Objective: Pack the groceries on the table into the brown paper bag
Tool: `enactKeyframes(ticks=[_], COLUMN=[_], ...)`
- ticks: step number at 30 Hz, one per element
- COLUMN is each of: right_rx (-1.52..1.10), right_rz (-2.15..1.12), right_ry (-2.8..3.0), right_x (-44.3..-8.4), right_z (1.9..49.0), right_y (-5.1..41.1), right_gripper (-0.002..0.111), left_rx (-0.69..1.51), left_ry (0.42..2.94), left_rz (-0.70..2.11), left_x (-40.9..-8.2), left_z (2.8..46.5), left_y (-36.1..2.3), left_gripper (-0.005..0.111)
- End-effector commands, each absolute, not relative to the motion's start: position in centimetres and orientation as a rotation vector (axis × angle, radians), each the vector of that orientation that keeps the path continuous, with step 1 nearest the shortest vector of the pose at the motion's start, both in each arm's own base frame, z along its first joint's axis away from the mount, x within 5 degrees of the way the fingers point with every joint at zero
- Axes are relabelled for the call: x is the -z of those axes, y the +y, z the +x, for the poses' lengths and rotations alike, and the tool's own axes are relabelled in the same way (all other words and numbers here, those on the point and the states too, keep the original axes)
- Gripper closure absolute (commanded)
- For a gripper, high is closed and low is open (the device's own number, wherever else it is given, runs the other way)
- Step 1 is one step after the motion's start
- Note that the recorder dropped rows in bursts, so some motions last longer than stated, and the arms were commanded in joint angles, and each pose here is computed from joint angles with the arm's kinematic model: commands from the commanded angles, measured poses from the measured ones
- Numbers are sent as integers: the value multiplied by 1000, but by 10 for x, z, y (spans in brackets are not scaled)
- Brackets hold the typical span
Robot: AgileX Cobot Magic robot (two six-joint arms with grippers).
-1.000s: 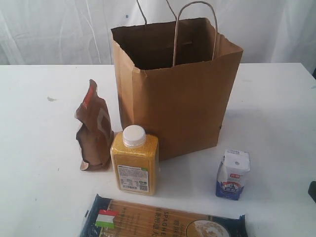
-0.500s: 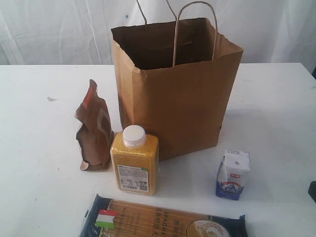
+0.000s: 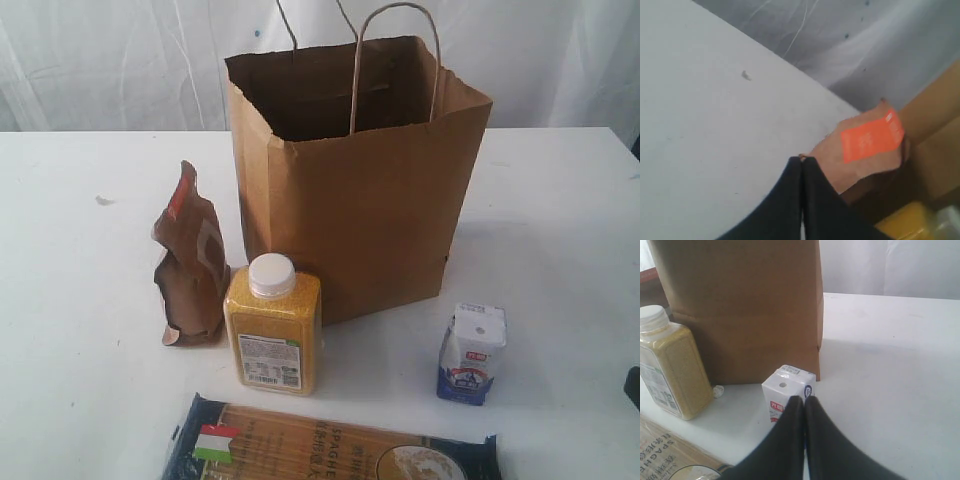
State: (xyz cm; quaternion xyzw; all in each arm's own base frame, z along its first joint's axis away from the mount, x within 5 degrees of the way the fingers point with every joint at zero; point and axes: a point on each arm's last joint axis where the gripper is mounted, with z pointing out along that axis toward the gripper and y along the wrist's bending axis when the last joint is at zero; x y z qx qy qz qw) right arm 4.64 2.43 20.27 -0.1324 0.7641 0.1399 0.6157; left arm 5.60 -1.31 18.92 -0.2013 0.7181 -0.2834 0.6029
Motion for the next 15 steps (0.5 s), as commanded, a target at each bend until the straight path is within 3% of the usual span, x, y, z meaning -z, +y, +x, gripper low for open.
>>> enactKeyframes(ticks=[1,7,15], right_rx=[-326,-326,-326], right_rz=[-293,-293,-293], right_ry=[1757,1757,1757], right_x=[-202,-202,-202], right_z=[46,46,46], right_y=[24,24,24], right_gripper=[108,108,108], left_rx=[886,1107,764], left_ry=[1548,1506,1512], left_rz=[-703,-918,-205], left_x=[-194,-196,-300], left_z=[56,55,19], left_y=[-12,-15,-26], left_gripper=[107,107,107])
